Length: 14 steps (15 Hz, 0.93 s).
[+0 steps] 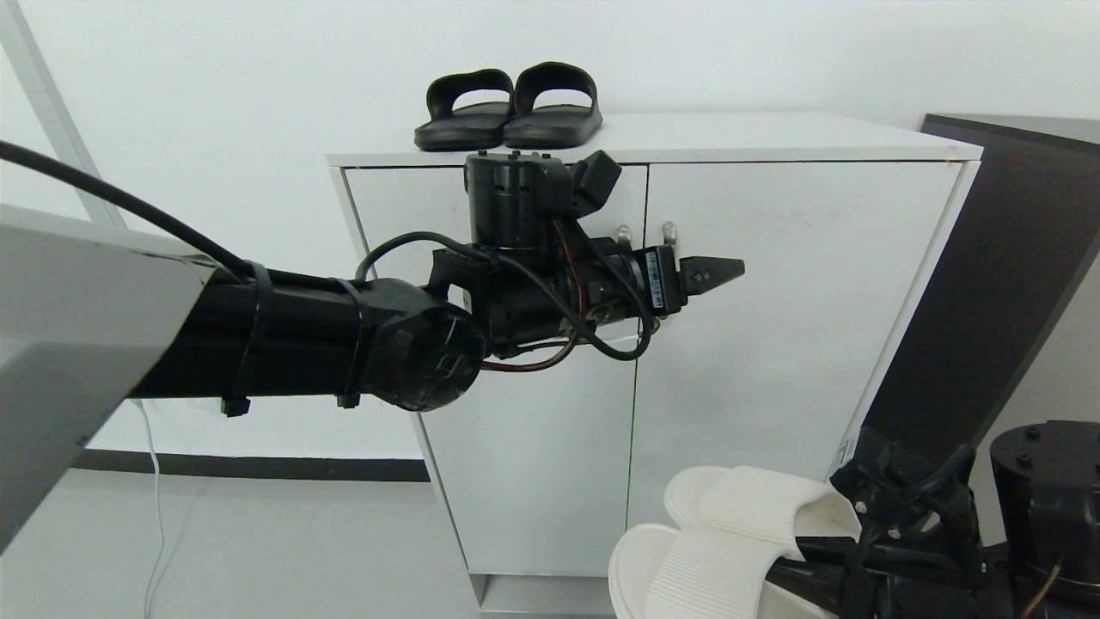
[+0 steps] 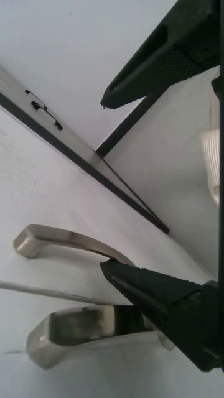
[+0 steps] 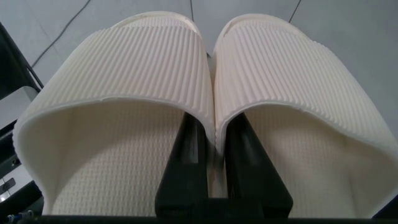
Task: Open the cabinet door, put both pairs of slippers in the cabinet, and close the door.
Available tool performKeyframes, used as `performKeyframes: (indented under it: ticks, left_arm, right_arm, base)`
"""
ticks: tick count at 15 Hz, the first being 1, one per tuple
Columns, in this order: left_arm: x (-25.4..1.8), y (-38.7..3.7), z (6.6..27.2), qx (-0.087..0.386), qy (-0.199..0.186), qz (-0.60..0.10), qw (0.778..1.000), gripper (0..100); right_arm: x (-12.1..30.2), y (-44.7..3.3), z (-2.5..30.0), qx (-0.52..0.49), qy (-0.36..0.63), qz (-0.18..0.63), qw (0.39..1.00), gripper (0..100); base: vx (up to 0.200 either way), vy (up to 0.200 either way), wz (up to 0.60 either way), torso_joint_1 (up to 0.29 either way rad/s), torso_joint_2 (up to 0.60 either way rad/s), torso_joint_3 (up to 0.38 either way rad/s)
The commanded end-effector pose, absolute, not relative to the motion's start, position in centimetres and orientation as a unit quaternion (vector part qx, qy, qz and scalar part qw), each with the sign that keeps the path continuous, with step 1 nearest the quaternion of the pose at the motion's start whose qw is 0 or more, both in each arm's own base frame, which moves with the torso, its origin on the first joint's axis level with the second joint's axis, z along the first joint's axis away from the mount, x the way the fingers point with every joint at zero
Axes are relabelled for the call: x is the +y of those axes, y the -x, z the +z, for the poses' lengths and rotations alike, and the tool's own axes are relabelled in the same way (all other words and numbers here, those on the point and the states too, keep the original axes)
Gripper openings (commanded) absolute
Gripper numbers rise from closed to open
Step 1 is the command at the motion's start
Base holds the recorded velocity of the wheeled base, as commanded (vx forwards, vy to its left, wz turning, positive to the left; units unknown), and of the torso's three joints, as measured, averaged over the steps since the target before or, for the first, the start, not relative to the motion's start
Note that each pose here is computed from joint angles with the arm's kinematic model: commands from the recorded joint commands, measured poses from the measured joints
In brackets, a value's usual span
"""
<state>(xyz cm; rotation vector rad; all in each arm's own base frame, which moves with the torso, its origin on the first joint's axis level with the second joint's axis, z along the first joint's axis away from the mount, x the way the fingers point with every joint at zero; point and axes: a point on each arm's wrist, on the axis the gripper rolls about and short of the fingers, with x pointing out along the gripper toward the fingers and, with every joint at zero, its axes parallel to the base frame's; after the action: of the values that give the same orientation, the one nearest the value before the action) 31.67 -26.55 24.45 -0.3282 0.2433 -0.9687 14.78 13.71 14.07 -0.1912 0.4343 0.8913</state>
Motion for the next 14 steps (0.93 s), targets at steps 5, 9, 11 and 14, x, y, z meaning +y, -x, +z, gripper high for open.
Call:
performKeyframes:
  ticks: [5, 9, 11, 14]
  left_arm:
    - [-26.6, -31.8, 24.3, 0.119, 0.157, -0.462, 0.865, 0]
    - [-26.5, -31.5, 24.0, 0.123, 0.155, -0.461, 0.865, 0]
    - [-26.3, -30.8, 24.0, 0.128, 0.153, -0.463, 0.863, 0]
    - [-26.2, -29.0, 24.3, 0.132, 0.151, -0.475, 0.857, 0]
  right_arm:
    - [13.7, -14.7, 13.7, 0.215, 0.094, 0.427, 0.873, 0]
    - [13.6, -14.5, 13.4, 0.221, 0.095, 0.432, 0.869, 0]
    - [13.6, -14.4, 13.4, 0.222, 0.094, 0.434, 0.868, 0]
    - [13.6, -14.0, 13.1, 0.226, 0.093, 0.452, 0.858, 0]
  base:
    - [0.000, 0.000, 0.00, 0.000, 0.00, 0.000]
    - [0.000, 0.000, 0.00, 0.000, 0.00, 0.000]
    - [0.000, 0.000, 0.00, 0.000, 0.00, 0.000]
    - [0.000, 0.000, 0.00, 0.000, 0.00, 0.000]
